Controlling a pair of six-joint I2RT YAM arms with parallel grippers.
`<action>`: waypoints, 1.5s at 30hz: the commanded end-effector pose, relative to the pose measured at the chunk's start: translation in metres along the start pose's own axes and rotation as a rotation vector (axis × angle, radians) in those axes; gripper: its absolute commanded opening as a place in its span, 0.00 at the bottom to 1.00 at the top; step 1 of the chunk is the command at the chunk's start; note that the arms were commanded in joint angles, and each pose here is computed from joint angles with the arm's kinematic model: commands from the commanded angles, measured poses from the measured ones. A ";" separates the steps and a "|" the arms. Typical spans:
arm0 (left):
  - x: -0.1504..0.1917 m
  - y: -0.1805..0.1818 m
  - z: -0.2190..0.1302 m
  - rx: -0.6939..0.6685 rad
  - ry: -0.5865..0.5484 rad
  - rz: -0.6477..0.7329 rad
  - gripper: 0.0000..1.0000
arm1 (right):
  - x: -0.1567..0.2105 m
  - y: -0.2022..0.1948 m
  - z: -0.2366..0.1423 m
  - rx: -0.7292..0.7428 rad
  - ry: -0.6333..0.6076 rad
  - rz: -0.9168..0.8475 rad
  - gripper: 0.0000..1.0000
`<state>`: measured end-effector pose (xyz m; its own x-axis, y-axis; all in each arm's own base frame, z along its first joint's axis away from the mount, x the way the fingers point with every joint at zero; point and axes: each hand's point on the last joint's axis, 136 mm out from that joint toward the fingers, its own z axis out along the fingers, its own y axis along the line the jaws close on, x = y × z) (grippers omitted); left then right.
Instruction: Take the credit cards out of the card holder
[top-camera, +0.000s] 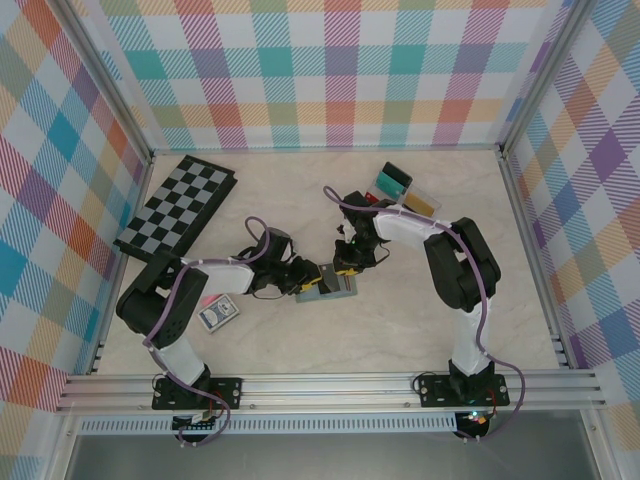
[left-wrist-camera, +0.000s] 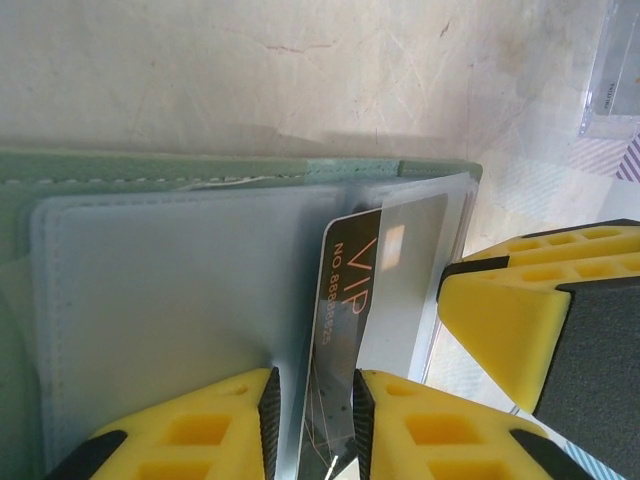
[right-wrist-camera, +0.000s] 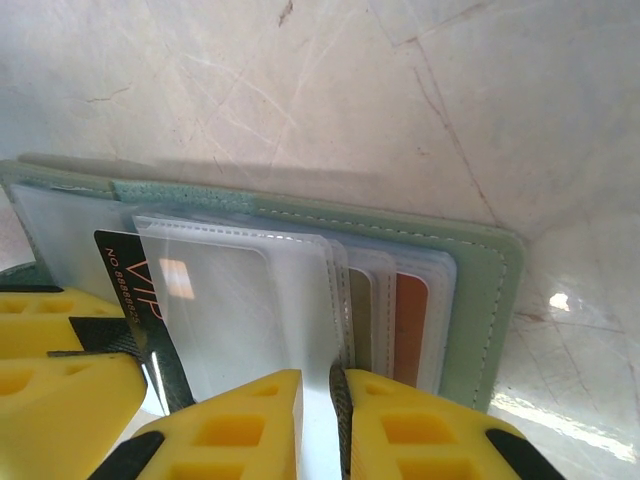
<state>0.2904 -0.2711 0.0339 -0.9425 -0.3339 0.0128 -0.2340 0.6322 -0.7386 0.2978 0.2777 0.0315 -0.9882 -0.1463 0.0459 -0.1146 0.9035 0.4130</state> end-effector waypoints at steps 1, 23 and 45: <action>-0.006 -0.006 0.004 0.027 0.010 -0.004 0.26 | 0.003 0.000 0.002 0.009 0.023 -0.012 0.18; -0.007 0.018 -0.017 -0.072 -0.015 0.026 0.00 | 0.009 -0.017 0.014 0.066 0.039 0.039 0.18; -0.031 -0.068 -0.108 0.143 -0.151 0.177 0.00 | -0.006 0.062 -0.107 -0.506 -0.247 -0.007 0.65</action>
<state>0.2952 -0.2185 0.1111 -0.9315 -0.3203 -0.1725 -0.0985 0.6786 -0.7279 0.3076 0.2813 0.1358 -0.9859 -0.0210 -0.1660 -0.1315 0.7104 0.6914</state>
